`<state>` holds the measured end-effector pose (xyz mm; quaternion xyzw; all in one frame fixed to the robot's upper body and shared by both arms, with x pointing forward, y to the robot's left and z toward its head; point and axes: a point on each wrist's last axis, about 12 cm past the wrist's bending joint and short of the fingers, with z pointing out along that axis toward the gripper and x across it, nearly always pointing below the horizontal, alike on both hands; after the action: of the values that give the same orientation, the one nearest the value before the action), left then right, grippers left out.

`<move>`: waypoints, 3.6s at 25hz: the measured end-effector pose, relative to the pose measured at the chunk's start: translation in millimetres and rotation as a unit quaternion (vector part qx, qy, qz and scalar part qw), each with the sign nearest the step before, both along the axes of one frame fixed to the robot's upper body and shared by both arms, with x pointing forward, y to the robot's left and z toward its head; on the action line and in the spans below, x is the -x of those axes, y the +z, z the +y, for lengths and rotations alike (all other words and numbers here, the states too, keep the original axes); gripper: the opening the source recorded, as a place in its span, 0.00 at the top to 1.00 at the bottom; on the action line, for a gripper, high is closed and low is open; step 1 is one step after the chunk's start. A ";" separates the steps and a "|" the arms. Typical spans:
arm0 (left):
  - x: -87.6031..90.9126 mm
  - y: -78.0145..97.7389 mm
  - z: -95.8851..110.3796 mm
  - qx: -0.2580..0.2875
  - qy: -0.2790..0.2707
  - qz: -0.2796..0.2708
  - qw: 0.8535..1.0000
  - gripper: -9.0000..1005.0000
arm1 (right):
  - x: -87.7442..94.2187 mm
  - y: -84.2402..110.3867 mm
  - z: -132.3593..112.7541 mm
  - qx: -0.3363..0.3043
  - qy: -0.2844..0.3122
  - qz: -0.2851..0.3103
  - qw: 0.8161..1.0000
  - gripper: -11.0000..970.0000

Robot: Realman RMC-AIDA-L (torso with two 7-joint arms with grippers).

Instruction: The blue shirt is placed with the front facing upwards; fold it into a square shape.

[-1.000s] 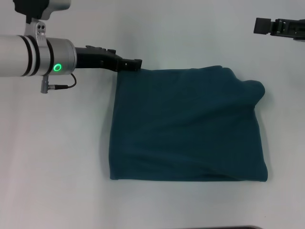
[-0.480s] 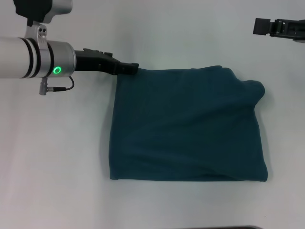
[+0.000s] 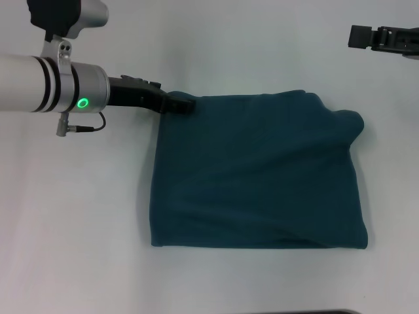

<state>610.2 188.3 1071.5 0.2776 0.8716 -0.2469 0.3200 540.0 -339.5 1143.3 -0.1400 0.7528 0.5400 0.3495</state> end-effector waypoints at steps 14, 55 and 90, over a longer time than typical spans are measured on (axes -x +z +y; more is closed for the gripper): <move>0.2 2.4 -2.6 -0.002 -0.012 0.003 1.000 0.05 | -1.3 0.2 -1.2 0.002 -0.006 -0.001 1.000 0.36; 4.1 7.6 -16.3 -0.014 -0.057 -0.001 0.998 0.05 | -4.0 0.0 -1.4 0.009 -0.010 -0.001 1.000 0.36; 2.0 11.9 -16.0 -0.013 -0.056 -0.011 0.998 0.73 | -1.5 -2.1 -4.0 0.010 -0.014 0.001 1.000 0.36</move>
<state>608.1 172.4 1083.4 0.3327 0.8540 -0.2503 0.3120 541.4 -343.5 1141.2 -0.1321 0.7605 0.5274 0.3551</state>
